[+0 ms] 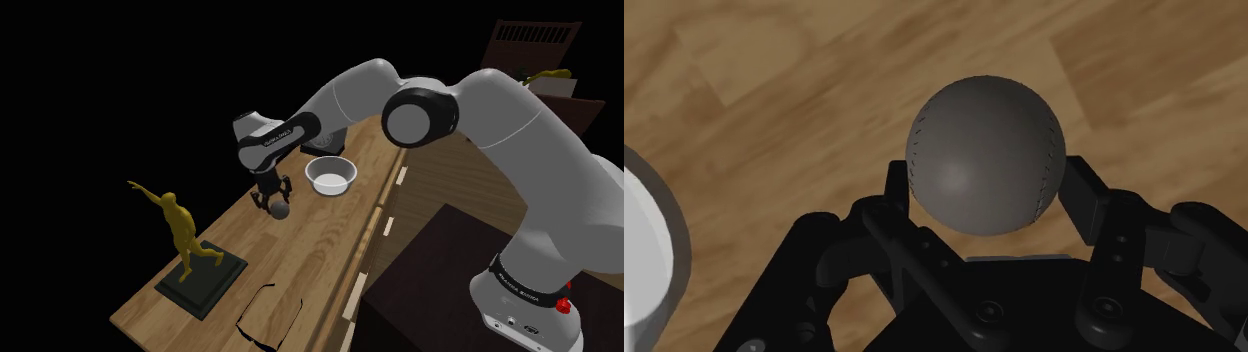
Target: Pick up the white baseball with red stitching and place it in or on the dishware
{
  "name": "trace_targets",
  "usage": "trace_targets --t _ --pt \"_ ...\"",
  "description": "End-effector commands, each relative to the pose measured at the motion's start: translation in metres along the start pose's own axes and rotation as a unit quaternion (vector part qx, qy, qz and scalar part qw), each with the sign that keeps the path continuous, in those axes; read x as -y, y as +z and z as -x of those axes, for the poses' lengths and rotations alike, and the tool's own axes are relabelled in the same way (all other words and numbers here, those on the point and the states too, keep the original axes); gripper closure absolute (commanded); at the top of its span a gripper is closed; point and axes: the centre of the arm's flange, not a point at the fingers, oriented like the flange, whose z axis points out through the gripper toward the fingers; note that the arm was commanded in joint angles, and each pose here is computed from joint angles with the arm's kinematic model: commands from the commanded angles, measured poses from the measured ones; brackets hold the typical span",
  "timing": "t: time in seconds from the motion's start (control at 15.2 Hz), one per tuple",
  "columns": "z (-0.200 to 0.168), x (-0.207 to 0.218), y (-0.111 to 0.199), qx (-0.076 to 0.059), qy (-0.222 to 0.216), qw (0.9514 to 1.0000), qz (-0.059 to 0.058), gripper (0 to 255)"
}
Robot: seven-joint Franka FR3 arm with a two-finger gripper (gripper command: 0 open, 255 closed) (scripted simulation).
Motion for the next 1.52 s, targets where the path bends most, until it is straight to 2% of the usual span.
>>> trace_targets --t 0.0,1.32,1.45 --pt "0.003 0.000 -0.011 0.000 0.000 1.0000 0.000 255" --pt "0.026 -0.011 -0.109 0.000 0.000 1.0000 0.000 255" --pt "0.019 -0.036 -0.108 0.000 0.000 1.0000 0.000 255"
